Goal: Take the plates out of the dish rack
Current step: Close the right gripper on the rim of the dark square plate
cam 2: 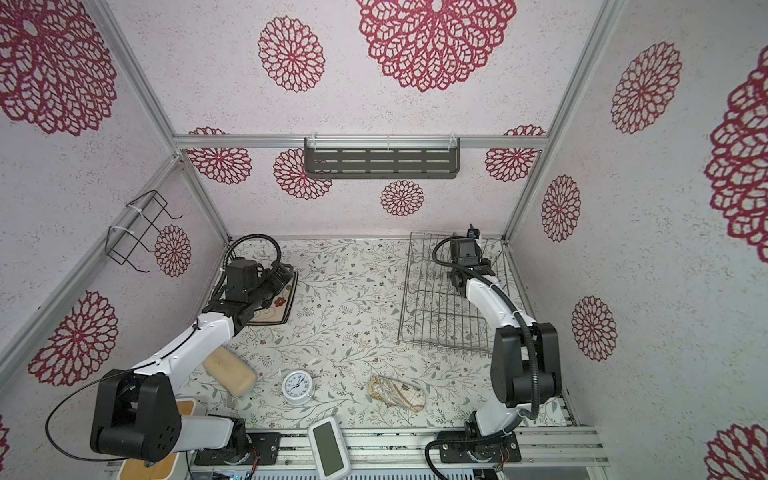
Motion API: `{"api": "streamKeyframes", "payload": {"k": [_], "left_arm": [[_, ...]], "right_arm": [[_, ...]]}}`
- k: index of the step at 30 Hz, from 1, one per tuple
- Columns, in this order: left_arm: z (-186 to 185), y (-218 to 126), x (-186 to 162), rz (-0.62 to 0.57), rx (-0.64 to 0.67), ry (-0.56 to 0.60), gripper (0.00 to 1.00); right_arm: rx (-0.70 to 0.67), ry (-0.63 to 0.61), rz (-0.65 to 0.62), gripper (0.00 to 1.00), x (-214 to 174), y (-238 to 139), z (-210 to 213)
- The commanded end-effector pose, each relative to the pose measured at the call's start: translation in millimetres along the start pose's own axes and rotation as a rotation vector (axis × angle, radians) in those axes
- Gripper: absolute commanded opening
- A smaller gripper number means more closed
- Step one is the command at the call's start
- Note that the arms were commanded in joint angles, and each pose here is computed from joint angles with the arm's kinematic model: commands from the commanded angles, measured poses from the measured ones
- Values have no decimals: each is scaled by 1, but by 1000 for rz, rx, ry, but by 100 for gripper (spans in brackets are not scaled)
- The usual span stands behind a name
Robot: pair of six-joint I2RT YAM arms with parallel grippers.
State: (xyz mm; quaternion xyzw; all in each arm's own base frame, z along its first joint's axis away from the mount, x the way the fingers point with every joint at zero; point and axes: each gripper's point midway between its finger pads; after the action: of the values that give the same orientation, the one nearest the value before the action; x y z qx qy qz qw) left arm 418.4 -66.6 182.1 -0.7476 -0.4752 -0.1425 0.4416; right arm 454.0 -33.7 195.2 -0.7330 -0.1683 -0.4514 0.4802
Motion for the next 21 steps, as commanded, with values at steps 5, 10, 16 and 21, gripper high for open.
{"api": "streamKeyframes", "payload": {"k": [5, 10, 16, 21], "left_arm": [[-12, -8, 12, -33, -24, 17, 97], [-12, -9, 11, -33, -24, 17, 97], [-12, -9, 11, -33, -24, 16, 97], [-11, -9, 11, -33, -24, 16, 97]], "right_arm": [[-3, 19, -48, 32, 21, -3, -3], [-1, 19, -51, 28, 22, -3, -3], [2, 19, -49, 23, 22, -3, -2], [1, 23, -54, 20, 23, -4, -3]]}}
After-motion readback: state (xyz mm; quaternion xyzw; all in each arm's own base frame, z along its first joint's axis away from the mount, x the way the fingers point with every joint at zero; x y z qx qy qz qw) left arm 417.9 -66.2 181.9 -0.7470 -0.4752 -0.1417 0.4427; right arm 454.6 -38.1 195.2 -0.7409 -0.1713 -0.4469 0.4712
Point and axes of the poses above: each gripper's point midway between its finger pads, its own y axis out along the fingers, its own z axis along the line the jaws close on, x = y × z, and after that the axes turned 13 degrees about y, right-handed
